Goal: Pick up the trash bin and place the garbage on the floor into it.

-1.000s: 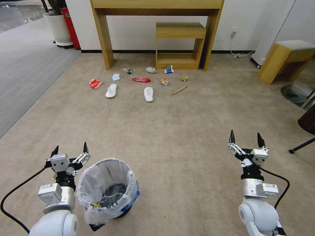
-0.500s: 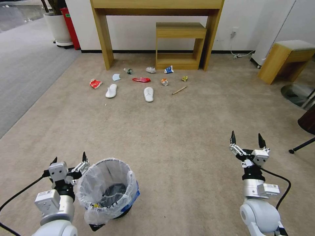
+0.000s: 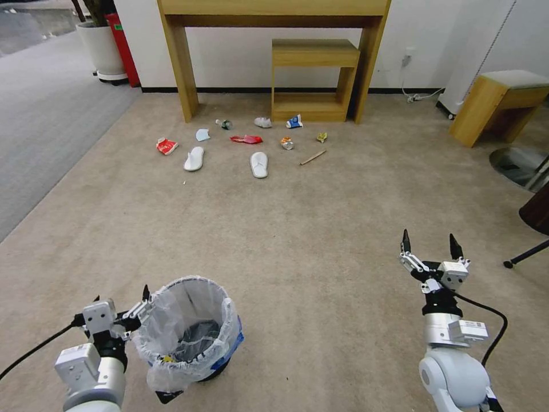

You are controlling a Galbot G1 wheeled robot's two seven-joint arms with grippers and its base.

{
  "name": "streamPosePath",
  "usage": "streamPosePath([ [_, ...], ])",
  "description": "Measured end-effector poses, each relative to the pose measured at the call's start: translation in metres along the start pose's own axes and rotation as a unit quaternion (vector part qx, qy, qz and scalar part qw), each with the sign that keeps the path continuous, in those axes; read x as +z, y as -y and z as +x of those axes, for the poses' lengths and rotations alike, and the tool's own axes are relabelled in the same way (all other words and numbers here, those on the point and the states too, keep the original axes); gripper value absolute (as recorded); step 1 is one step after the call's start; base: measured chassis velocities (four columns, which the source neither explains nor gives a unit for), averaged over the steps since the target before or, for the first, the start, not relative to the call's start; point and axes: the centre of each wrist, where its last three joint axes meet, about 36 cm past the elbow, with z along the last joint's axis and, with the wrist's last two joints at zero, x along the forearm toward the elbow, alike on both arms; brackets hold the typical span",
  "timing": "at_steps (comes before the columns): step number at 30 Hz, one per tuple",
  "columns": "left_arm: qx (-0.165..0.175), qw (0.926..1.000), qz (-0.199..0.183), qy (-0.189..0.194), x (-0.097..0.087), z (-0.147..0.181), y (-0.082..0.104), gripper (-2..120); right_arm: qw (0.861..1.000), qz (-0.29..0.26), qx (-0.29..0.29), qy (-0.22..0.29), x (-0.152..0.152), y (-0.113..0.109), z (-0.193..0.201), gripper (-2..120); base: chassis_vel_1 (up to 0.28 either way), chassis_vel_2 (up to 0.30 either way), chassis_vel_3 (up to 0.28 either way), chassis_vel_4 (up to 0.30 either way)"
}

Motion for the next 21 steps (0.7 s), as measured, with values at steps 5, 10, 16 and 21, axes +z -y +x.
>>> streamPosePath([
  [5, 0.000, 0.9998, 0.004, -0.022, 0.009, -0.001, 0.003, 100, 1.000, -0.001, 0.001, -0.004, 0.000, -0.002, 0.000, 100, 0.000, 0.000, 0.000, 0.000],
  [10, 0.008, 0.9988, 0.009, -0.047, 0.021, -0.004, 0.013, 100, 1.000, -0.002, 0.004, -0.007, -0.001, -0.004, 0.000, 100, 0.000, 0.000, 0.000, 0.000],
  [16, 0.012, 0.9980, 0.007, -0.061, 0.032, -0.011, 0.020, 100, 1.000, -0.002, 0.007, -0.008, -0.001, -0.003, 0.001, 100, 0.000, 0.000, 0.000, 0.000],
  [21, 0.015, 0.9970, 0.008, -0.076, 0.044, -0.020, 0.027, 100, 1.000, 0.000, 0.011, -0.007, -0.002, -0.002, 0.002, 100, 0.000, 0.000, 0.000, 0.000],
])
